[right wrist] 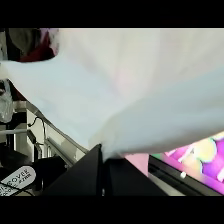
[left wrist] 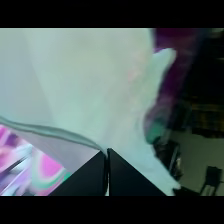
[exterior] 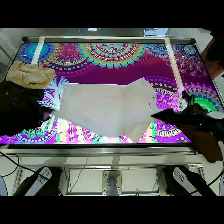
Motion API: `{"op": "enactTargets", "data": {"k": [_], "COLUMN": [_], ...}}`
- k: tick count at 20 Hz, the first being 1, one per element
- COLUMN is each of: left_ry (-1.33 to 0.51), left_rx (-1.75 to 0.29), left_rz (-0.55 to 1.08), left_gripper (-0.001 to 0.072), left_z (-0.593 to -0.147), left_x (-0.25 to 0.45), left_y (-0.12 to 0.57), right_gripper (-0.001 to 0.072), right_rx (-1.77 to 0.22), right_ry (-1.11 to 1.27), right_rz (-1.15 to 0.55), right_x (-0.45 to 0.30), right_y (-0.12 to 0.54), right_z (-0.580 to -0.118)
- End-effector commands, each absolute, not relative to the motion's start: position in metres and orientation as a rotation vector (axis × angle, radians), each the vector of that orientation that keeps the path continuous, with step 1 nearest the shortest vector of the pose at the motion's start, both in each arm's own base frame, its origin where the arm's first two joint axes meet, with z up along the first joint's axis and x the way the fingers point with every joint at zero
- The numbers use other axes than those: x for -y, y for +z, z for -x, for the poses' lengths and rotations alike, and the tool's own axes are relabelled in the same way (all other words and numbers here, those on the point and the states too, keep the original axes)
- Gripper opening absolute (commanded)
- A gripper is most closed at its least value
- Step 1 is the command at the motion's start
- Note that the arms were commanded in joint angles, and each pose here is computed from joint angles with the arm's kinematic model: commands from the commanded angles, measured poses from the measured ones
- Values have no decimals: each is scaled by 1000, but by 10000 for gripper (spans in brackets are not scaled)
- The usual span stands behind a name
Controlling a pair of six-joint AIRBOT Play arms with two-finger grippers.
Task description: Fold the shirts.
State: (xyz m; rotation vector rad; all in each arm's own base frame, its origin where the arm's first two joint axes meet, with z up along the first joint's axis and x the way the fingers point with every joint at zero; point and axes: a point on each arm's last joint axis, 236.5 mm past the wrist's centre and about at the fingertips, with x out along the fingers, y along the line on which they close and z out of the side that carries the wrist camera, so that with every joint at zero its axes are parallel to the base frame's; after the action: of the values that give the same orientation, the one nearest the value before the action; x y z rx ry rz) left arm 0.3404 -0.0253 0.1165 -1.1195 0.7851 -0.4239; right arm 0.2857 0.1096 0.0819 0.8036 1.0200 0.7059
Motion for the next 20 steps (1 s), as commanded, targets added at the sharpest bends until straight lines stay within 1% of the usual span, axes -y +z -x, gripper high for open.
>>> {"op": "enactTargets", "data": {"k": [1,3,4,5,7,9,10,11,13,15,16,18,20], "left_ry": [-857,-1003,-1057,-1101,-1146,-1118,-1061,-965,-721,-432,-318,-164,-142], "left_rx": [-115,115,187,239,282,301,299,272,173,29,-44,-192,-329], "left_rz": [1036,916,862,790,639,485,418,354,250,192,189,169,190], "left_gripper": [15,14,14,15,14,14,14,14,14,13,14,13,12], "left_z": [-338,-298,-277,-256,-224,-207,-208,-217,-243,-271,-279,-286,-291], "left_x": [31,41,49,60,85,106,109,108,89,48,27,-8,-16], "left_y": [357,448,481,507,540,559,563,562,547,517,499,459,418], "right_gripper": [23,23,23,23,23,22,21,21,20,20,19,19,20], "right_rx": [-797,-614,-519,-419,-188,-1,64,112,156,119,57,-96,-268], "right_ry": [783,777,763,747,679,496,369,232,48,57,118,289,479], "right_rz": [-570,-406,-339,-269,-112,22,74,118,156,149,117,17,-126], "right_x": [-114,-117,-121,-124,-131,-115,-98,-76,-43,-40,-46,-63,-79], "right_y": [193,264,301,337,411,468,491,510,532,527,513,477,432], "right_z": [-285,-276,-267,-256,-225,-201,-190,-180,-165,-176,-193,-235,-279]}}
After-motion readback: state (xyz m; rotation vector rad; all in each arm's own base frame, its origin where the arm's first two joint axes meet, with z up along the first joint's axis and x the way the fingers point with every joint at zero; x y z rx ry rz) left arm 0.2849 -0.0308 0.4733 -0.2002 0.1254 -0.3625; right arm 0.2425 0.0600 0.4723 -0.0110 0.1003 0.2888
